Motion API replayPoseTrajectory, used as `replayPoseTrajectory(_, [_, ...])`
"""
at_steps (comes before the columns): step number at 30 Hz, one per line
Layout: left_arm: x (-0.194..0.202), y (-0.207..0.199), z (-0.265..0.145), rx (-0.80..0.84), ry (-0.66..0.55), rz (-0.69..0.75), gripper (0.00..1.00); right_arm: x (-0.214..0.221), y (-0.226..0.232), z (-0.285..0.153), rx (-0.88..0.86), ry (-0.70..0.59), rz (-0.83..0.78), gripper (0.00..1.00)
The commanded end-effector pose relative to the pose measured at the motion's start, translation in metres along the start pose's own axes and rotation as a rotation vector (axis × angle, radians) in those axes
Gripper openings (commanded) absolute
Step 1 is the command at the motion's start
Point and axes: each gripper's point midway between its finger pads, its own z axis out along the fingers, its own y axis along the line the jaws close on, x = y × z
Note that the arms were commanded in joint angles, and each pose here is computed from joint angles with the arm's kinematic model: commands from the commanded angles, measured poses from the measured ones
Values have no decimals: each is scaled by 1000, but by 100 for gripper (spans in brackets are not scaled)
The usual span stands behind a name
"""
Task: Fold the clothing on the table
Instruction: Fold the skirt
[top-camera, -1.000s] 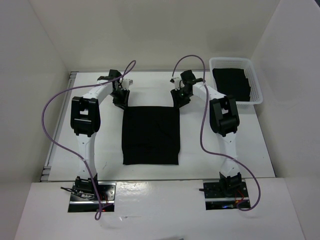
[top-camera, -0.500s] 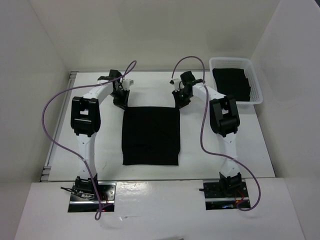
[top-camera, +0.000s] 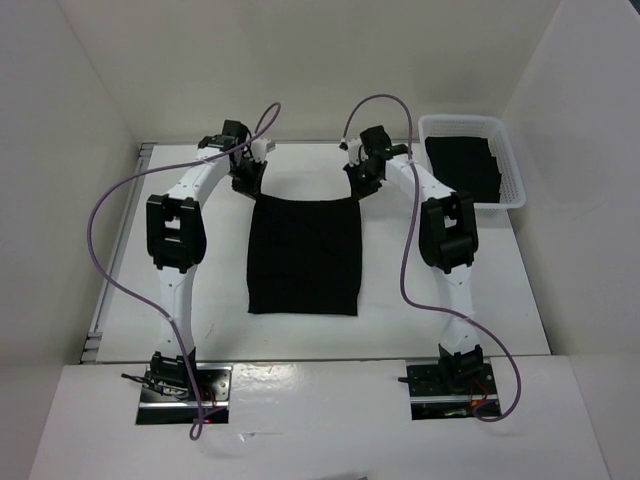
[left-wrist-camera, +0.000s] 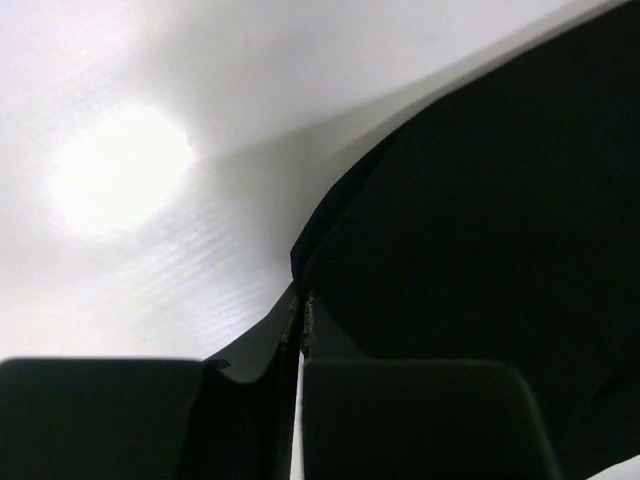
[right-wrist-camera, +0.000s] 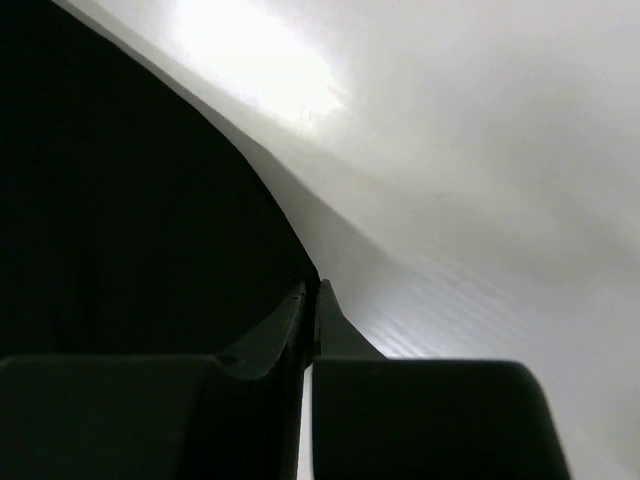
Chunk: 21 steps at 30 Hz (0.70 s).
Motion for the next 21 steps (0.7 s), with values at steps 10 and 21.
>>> replayPoseTrajectory(10, [-37, 26, -21, 3, -97, 32, 0, -73, -21, -17, 128, -151, -28, 0])
replayPoseTrajectory(21, [1, 6, -74, 75, -81, 125, 0, -62, 1, -77, 98, -183, -97, 0])
